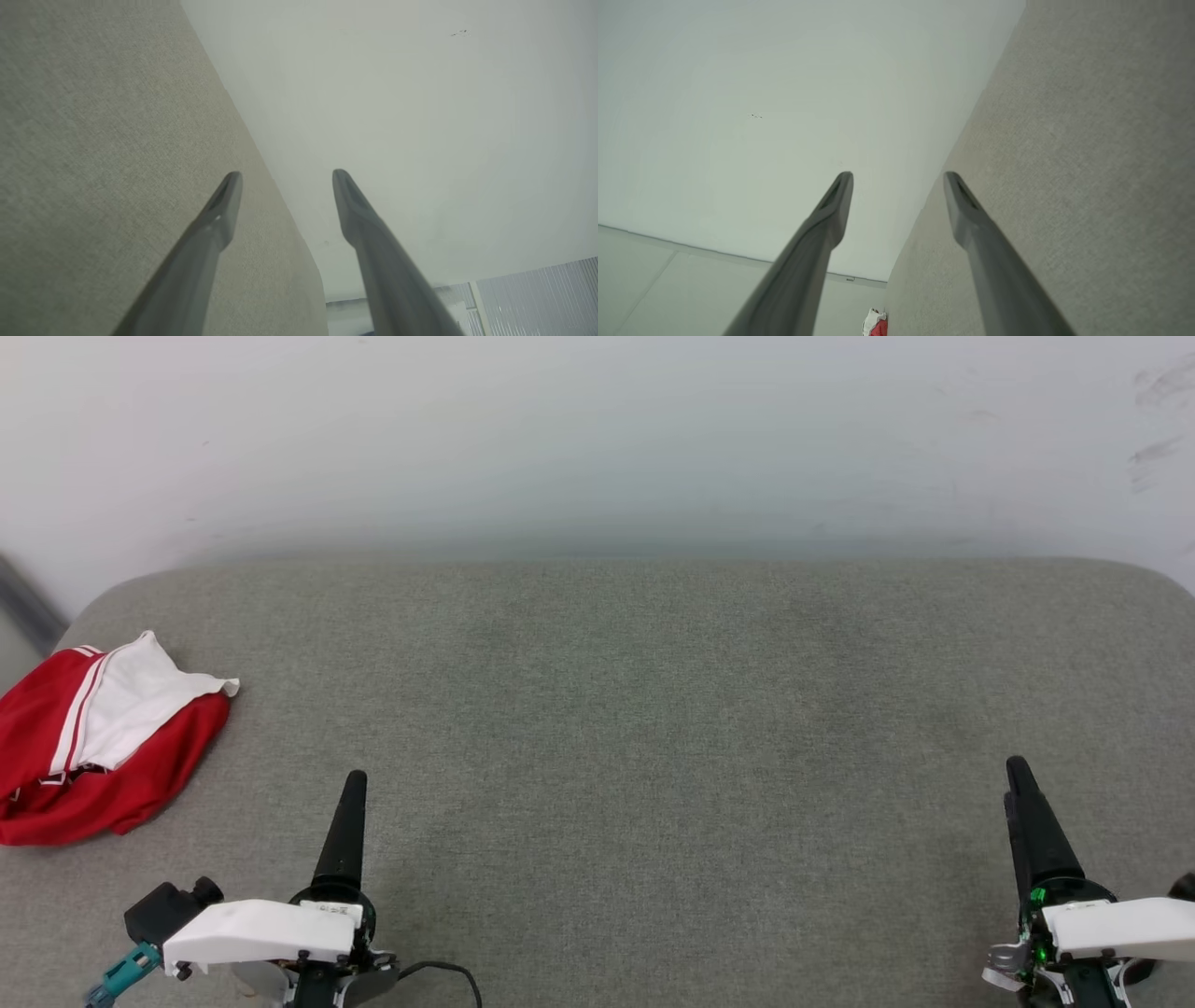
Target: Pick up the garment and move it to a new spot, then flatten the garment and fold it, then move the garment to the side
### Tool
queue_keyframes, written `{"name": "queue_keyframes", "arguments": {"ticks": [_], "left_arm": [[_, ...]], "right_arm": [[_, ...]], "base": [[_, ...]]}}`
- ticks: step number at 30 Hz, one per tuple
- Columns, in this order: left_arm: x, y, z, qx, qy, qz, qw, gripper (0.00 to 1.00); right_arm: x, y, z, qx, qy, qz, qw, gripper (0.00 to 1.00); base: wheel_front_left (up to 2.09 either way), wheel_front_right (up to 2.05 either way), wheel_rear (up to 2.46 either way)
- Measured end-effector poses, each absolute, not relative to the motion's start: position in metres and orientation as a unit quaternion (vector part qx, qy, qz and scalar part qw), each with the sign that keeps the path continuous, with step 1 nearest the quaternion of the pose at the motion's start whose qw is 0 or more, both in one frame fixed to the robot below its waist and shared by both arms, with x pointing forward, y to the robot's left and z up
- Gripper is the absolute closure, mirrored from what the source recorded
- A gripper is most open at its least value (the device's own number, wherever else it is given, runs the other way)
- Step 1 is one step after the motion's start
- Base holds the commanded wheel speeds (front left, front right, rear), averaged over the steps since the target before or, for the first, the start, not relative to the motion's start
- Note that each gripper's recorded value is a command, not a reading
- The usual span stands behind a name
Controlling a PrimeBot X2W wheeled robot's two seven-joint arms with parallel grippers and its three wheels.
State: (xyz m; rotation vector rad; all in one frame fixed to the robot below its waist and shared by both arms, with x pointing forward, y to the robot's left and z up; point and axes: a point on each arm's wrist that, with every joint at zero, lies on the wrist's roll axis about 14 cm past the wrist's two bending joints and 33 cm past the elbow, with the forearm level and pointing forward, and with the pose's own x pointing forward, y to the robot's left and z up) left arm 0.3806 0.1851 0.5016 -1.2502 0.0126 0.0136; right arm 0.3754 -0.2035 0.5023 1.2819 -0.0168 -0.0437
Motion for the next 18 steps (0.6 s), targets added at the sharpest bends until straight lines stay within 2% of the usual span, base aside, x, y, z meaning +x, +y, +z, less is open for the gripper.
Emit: {"name": "queue_keyframes", "arguments": {"ticks": [11, 18], "left_arm": [[0.381, 0.179, 0.509, -0.463, -0.001, -0.011, 0.886, 0.00], [0.380, 0.177, 0.513, -0.391, -0.005, -0.022, 0.920, 0.00]], "right_arm": [[0.374, -0.198, 0.505, 0.475, -0.006, -0.008, 0.880, 0.00], [0.373, -0.195, 0.504, 0.404, -0.003, -0.002, 0.915, 0.00]], "base": [[0.00, 0.00, 0.00], [0.00, 0.00, 0.00]]}}
